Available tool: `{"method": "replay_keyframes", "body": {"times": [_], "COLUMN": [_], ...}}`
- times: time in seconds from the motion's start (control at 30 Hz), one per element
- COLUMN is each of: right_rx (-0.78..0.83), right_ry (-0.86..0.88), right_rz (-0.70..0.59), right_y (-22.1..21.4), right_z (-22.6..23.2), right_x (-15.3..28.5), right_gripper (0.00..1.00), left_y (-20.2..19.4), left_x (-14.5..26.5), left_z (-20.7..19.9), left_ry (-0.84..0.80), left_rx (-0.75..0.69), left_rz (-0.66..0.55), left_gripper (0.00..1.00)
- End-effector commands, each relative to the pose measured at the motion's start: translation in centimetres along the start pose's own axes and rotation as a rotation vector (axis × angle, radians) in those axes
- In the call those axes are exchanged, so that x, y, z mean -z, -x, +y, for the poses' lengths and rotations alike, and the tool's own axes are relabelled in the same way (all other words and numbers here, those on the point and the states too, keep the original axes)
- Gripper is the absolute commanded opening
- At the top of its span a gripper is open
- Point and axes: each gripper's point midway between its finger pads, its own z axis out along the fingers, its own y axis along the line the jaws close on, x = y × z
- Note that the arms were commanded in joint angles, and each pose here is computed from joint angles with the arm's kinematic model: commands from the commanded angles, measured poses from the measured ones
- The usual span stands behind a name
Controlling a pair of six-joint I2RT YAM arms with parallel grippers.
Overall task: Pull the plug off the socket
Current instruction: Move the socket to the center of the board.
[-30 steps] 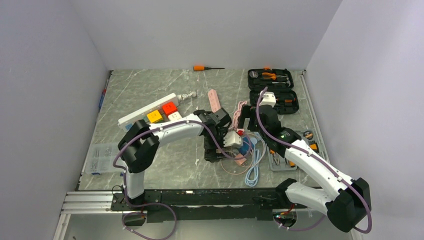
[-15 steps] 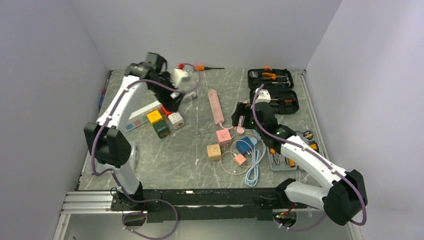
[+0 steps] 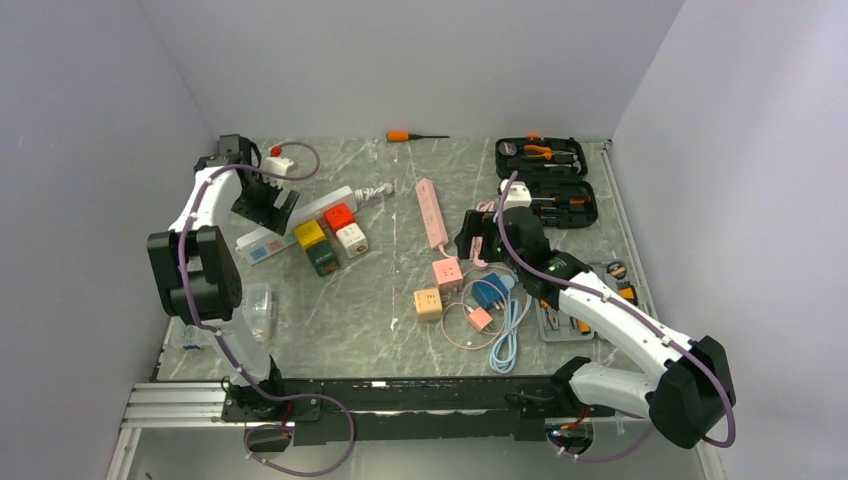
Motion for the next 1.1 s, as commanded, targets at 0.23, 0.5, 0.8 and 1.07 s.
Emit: {"method": "replay_keyframes", "body": {"times": [0.23,0.5,0.8,1.07], "right_rx": [0.015,0.026,0.038,0.069], "right_ry": [0.052,0.059,0.070,0.094], "right_rz": [-0.025,-0.014,0.003,0.024], "right_y": [1.5,1.4,0.9,0.7], "right_z": [1.8,2.1,2.5,3.3], "right_x": [0.2,0.1,0.1,-0.1], "right_gripper": [1.00,0.98,0.98,0.98], "left_y": [-1.5,-2.4,-3.5,-5.9], "left_x": [-3.2,-2.2,-2.3,-2.8], "left_z": [-1.1,-6.9,-14.9,-16.1], "left_ry": [-0.072,-0.171,-0.258,-0.270], "left_rx": [-0.037,-0.096,-0.225,-0.259], "left_rz": [-0.005,-0.052,-0.027,0.025], "left_gripper": [0.77,0.51,0.55,0.56]}}
